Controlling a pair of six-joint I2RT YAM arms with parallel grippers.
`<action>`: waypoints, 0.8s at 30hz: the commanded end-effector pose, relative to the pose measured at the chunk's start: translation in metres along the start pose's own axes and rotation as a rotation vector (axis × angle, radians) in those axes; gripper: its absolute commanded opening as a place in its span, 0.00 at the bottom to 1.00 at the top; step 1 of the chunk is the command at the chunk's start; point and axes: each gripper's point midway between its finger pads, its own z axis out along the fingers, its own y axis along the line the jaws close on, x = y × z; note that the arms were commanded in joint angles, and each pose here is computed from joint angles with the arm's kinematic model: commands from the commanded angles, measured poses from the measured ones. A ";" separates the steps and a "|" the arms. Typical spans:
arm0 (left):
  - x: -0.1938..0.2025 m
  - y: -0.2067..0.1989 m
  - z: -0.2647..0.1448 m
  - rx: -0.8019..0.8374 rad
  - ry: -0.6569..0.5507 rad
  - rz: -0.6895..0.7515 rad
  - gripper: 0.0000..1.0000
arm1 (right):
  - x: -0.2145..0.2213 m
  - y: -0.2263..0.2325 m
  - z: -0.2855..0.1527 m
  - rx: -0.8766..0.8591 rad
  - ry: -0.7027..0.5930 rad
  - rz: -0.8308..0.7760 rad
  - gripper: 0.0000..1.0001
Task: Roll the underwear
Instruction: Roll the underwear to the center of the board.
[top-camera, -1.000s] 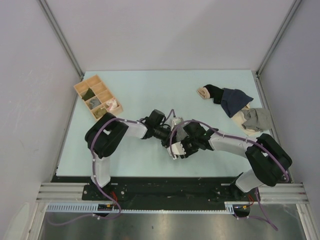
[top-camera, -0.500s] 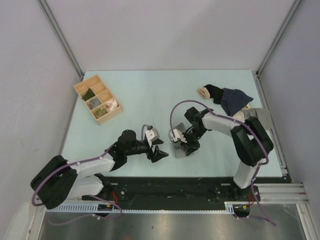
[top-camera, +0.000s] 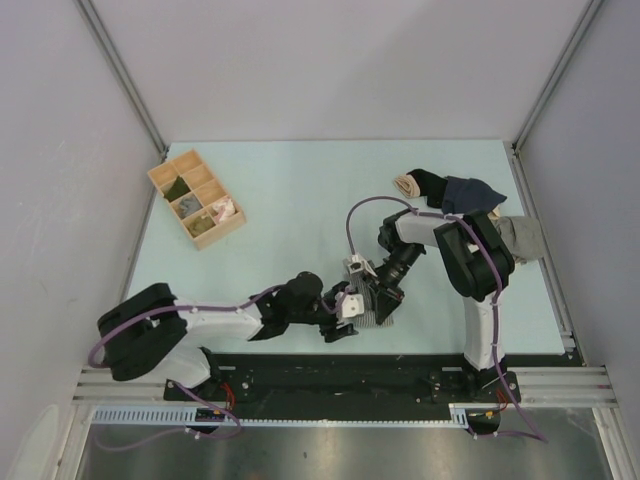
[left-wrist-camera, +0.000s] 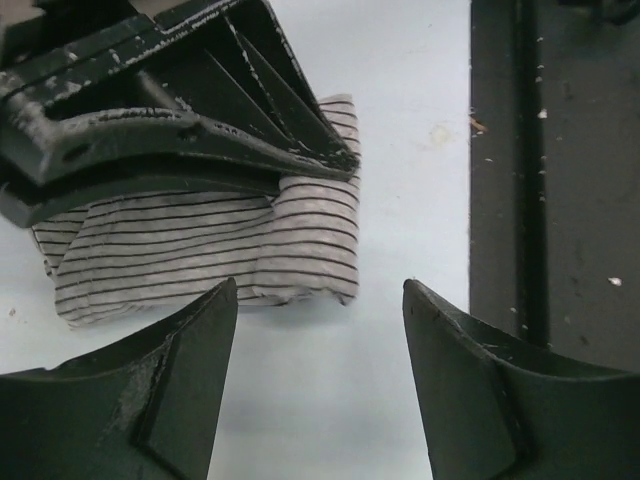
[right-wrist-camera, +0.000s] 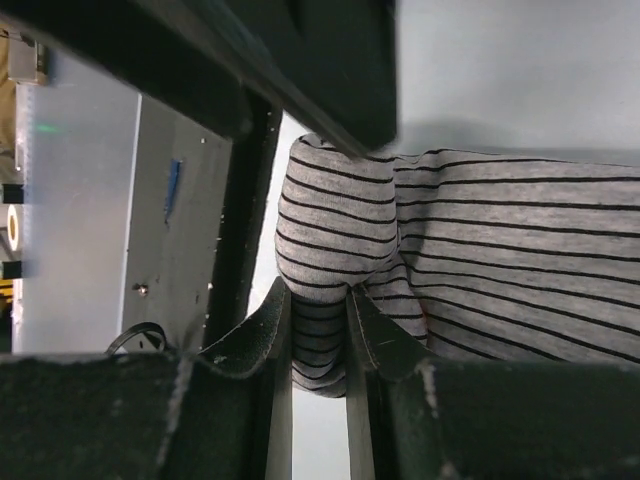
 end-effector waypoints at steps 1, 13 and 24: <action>-0.008 0.017 0.020 -0.037 0.053 0.109 0.71 | 0.006 0.013 0.001 -0.049 0.017 0.055 0.10; 0.023 -0.013 0.040 0.111 0.194 0.008 0.29 | 0.000 0.003 -0.002 0.016 0.009 0.070 0.18; 0.073 -0.008 0.030 0.273 0.312 -0.526 0.06 | -0.036 -0.019 -0.129 0.552 -0.170 -0.048 0.40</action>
